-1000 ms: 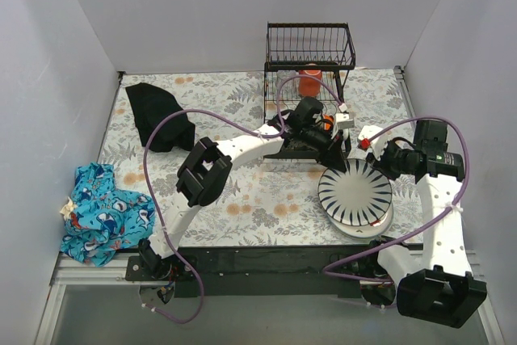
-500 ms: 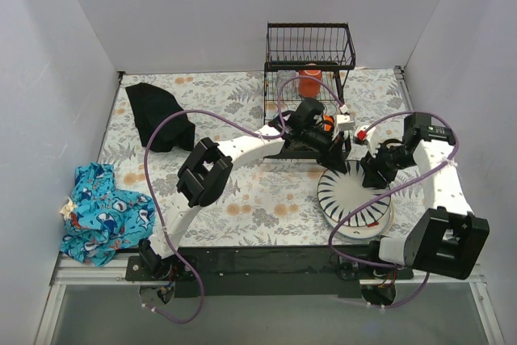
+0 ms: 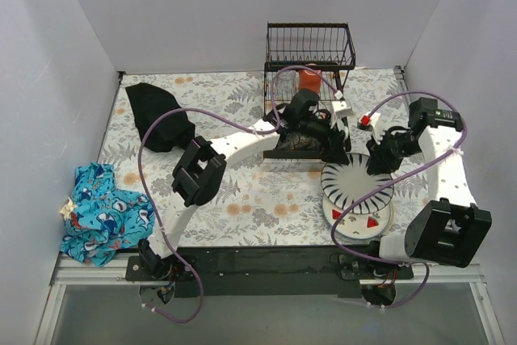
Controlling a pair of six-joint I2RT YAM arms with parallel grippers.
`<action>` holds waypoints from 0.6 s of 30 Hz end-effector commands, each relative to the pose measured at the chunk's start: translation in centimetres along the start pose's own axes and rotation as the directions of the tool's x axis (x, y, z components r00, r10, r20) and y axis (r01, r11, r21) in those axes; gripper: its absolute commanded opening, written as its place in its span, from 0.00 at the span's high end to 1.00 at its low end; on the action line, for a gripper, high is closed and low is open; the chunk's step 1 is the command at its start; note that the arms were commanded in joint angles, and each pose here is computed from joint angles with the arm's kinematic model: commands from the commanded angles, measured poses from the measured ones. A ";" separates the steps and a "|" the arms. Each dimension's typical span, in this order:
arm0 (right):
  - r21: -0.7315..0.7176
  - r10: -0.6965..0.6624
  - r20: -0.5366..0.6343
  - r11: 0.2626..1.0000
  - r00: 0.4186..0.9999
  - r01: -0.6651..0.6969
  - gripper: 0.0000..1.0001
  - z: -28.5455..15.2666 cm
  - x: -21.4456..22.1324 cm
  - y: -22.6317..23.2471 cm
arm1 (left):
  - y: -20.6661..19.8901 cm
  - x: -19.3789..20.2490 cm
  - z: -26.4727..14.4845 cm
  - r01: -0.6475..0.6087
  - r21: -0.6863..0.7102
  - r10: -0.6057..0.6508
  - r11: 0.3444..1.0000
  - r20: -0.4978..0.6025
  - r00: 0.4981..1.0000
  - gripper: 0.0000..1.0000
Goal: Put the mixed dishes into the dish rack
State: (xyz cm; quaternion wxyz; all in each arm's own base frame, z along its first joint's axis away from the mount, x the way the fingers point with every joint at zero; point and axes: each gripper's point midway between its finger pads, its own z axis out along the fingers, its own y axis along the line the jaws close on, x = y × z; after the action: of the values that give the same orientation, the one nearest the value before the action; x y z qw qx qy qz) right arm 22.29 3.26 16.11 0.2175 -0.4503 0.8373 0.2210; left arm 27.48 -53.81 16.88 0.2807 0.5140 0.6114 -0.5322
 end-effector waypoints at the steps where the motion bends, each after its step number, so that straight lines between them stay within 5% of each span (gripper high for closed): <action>1: 0.142 -0.083 0.132 0.988 0.988 0.064 0.99 -4.7 -5.9 -1.3 | -0.8 -12.6 -9.2 -0.123 -0.215 0.162 0.969 0.174 0.971 0.14; 9: 0.321 -0.126 0.392 0.947 0.911 -0.007 0.99 -13.4 -16.3 -2.5 | 0.6 -15.4 -23.7 0.005 -0.518 0.140 0.856 0.241 0.960 0.10; 13: 0.422 -0.135 0.570 0.895 0.811 -0.147 0.99 -18.9 -22.2 -3.8 | 2.5 -13.6 -31.0 0.075 -0.735 0.178 0.674 0.260 0.949 0.13; 17: 0.615 -0.355 0.673 0.756 0.648 -0.224 0.99 -25.1 -27.8 -5.8 | 4.7 -8.5 -34.9 0.180 -0.845 0.096 0.503 0.261 0.961 0.21; 18: 0.617 -0.367 0.693 0.747 0.621 -0.247 0.99 -25.5 -28.3 -5.8 | 4.9 -7.5 -35.4 0.209 -0.849 0.073 0.485 0.278 0.958 0.29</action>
State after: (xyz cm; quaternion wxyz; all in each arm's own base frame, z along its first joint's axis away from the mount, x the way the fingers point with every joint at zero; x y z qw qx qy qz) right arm 34.50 4.04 40.85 0.5434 -0.3013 0.7766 0.1039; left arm 39.46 -26.95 38.76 0.5987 0.2680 0.6918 -0.3019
